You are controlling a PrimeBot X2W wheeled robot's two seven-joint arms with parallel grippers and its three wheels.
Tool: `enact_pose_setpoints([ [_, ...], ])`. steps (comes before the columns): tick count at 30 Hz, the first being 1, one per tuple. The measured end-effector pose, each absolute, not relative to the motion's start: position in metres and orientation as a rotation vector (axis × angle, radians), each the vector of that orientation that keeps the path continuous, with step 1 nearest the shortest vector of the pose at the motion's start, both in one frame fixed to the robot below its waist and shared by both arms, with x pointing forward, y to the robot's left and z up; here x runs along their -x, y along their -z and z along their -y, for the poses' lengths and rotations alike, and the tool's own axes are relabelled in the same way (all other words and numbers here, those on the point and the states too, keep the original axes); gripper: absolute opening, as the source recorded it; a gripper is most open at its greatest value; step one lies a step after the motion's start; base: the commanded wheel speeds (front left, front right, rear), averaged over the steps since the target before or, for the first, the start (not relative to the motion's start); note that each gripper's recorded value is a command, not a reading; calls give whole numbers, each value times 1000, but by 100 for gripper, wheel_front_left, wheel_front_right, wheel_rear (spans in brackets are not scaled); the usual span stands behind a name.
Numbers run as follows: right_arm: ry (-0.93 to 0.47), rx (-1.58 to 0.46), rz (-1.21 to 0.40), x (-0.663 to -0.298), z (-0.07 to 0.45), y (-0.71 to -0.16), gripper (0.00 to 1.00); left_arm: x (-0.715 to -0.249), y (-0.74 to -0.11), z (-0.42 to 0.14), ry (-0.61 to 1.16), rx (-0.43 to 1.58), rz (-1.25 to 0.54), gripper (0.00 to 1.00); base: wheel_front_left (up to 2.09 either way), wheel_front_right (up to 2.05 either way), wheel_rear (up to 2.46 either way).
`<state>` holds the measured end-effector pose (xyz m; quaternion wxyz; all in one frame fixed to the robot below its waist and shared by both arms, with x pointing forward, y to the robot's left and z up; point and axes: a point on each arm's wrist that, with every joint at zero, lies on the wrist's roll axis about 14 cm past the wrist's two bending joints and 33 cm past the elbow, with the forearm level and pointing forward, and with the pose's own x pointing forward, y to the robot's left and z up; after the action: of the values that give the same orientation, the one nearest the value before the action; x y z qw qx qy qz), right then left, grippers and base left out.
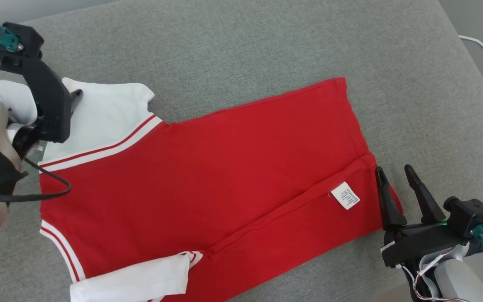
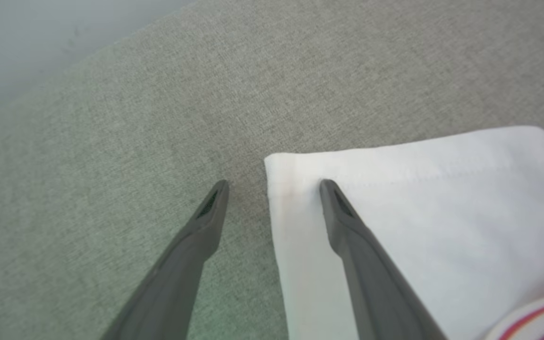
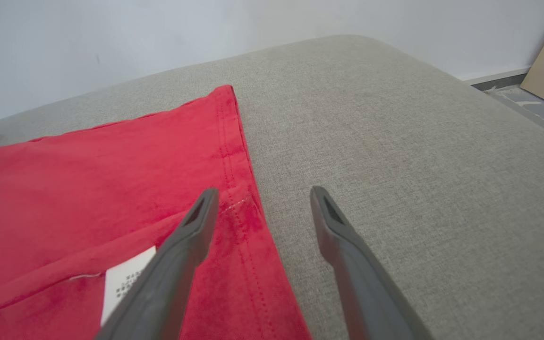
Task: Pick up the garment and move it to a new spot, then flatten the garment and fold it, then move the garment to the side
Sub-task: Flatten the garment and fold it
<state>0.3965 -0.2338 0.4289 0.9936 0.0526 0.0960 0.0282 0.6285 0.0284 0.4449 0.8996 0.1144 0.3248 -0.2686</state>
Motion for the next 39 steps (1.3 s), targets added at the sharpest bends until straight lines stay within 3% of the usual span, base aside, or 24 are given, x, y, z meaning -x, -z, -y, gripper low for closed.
enact_pose_setpoints([
  [6,-44,-101,-191,-397,238,-430,100,-631,-438,-26,553,-252,-700,97,0,0,0],
  [8,-43,-100,-191,-397,238,-430,100,-630,-437,-24,558,-256,-707,0,0,0,0],
  [20,-108,-58,-171,-418,240,-448,100,-617,-451,-20,583,-216,-718,0,0,0,0],
  [27,-189,-15,-380,-473,232,-454,100,-619,-458,-25,585,-204,-699,0,0,0,0],
  [34,-136,89,-618,-502,253,-443,100,-622,-460,-28,589,-216,-683,0,0,0,0],
  [39,-117,108,-701,-514,253,-438,100,-623,-458,-31,591,-224,-680,0,0,0,0],
])
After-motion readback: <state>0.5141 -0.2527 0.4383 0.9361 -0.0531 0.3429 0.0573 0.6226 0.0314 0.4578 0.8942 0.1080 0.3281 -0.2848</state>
